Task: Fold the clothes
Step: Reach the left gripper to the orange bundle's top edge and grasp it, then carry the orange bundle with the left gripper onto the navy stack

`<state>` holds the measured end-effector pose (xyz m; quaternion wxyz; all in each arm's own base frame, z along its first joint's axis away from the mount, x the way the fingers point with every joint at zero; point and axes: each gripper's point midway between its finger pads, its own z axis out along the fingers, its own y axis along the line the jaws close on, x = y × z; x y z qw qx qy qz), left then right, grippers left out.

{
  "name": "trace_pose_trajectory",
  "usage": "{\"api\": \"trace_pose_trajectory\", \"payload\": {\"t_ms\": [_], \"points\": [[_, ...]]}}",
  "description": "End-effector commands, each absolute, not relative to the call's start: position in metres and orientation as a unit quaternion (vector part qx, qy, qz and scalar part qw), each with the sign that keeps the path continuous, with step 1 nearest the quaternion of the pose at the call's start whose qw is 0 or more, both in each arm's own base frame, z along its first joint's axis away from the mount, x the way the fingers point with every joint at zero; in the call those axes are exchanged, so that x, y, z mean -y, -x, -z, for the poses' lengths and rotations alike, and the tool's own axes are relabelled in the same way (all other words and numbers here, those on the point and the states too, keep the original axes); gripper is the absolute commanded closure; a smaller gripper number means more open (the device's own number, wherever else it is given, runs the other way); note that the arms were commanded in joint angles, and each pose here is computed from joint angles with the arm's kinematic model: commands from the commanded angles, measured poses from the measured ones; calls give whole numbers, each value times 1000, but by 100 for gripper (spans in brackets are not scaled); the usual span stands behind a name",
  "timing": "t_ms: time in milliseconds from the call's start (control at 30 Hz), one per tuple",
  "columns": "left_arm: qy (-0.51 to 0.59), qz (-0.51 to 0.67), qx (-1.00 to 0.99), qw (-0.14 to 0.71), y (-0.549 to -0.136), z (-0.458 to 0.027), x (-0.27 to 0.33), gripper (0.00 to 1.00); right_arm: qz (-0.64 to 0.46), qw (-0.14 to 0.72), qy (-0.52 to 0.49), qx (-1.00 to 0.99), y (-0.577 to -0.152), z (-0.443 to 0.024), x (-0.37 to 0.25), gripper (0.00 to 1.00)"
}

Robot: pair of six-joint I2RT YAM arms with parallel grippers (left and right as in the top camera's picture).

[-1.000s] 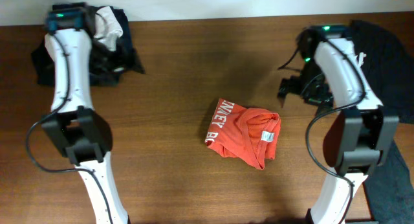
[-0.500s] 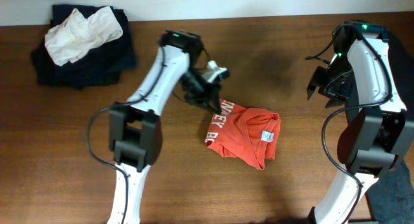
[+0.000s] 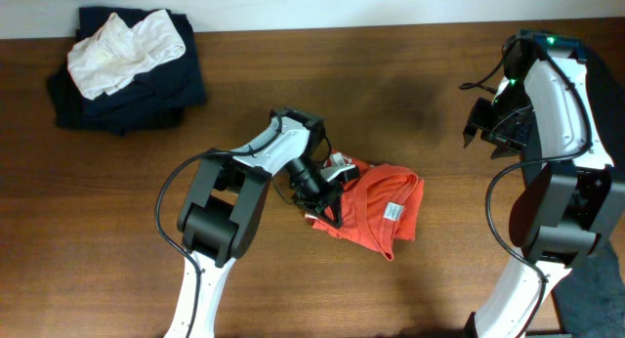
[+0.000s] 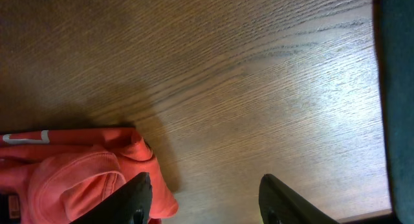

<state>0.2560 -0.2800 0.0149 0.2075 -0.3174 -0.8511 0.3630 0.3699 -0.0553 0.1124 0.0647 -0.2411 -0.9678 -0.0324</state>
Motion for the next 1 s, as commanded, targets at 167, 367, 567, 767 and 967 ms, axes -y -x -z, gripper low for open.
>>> {"api": "trace_pose_trajectory", "payload": {"t_ms": [167,367,567,767,967], "points": [[334,-334,875,107,-310,-94,276,99,36,50,237,970,-373,-121,56,42],[344,-272,899,17,-364,-94,258,1,36,52,237,969,-372,-121,56,28],[284,-268,920,40,-385,-66,217,1,37,36,237,970,-380,-120,57,1],[308,-344,880,108,-348,-42,259,1,38,20,236,971,-388,-120,59,1],[315,-341,876,133,-338,-23,268,25,38,19,236,971,-388,-120,59,1]]}}
